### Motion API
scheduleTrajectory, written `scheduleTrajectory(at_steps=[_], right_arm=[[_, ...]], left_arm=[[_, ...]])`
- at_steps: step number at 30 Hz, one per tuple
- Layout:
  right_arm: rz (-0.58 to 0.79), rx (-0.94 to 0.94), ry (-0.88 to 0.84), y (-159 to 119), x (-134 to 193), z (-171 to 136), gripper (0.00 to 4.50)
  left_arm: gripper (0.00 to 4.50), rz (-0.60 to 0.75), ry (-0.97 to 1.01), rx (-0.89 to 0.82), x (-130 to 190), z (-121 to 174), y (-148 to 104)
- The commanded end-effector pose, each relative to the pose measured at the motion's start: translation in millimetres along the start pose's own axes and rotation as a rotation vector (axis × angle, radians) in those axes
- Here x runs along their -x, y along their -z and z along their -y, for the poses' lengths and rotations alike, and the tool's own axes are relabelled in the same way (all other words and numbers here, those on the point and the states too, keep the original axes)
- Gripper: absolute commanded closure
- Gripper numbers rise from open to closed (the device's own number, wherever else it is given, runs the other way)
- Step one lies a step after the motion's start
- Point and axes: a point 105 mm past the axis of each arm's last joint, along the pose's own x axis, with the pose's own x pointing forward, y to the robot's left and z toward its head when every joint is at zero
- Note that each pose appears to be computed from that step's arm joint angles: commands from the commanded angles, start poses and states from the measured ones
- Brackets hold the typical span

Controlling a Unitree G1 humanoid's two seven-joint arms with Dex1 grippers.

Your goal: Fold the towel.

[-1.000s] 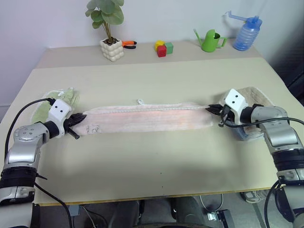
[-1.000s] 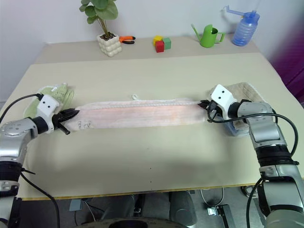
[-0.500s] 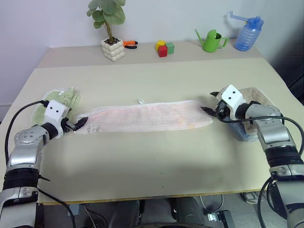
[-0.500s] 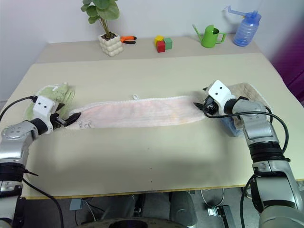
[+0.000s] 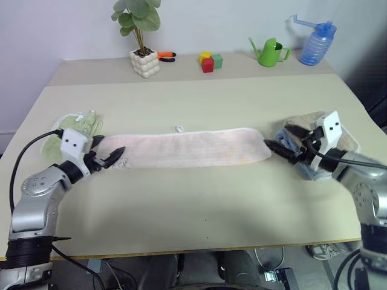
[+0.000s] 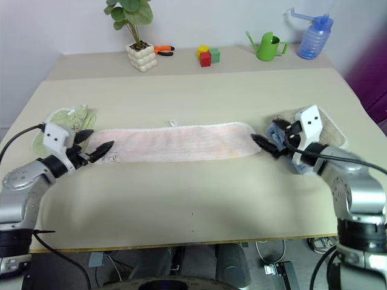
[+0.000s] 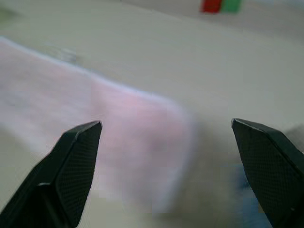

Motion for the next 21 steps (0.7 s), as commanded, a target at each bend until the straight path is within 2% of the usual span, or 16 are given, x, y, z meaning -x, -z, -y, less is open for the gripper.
scheduleTrajectory(at_steps=[1, 6, 12, 17, 21], right_arm=[[0.006, -0.151, 0.021, 9.9, 7.3, -19.2, 0.02], [-0.051, -0.351, 0.12, 44.0, 6.0, -29.7, 0.02], [-0.057, -0.496, 0.25, 56.9, -5.0, -20.9, 0.02], [-0.044, -0.578, 0.356, 61.6, -10.1, -5.3, 0.02], [-0.01, -0.663, 0.415, 61.4, -20.7, 9.1, 0.02]], left_arm=[[0.54, -0.009, 0.114, -0.159, -10.2, 28.1, -13.4], [0.54, 0.047, 0.194, -0.149, -25.7, 45.7, -28.4], [0.54, 0.132, 0.485, -0.171, -35.7, 113.2, -48.2], [0.54, 0.181, 0.574, -0.121, -42.4, 139.9, -59.6], [0.54, 0.178, 0.618, -0.106, -41.9, 150.5, -58.7]])
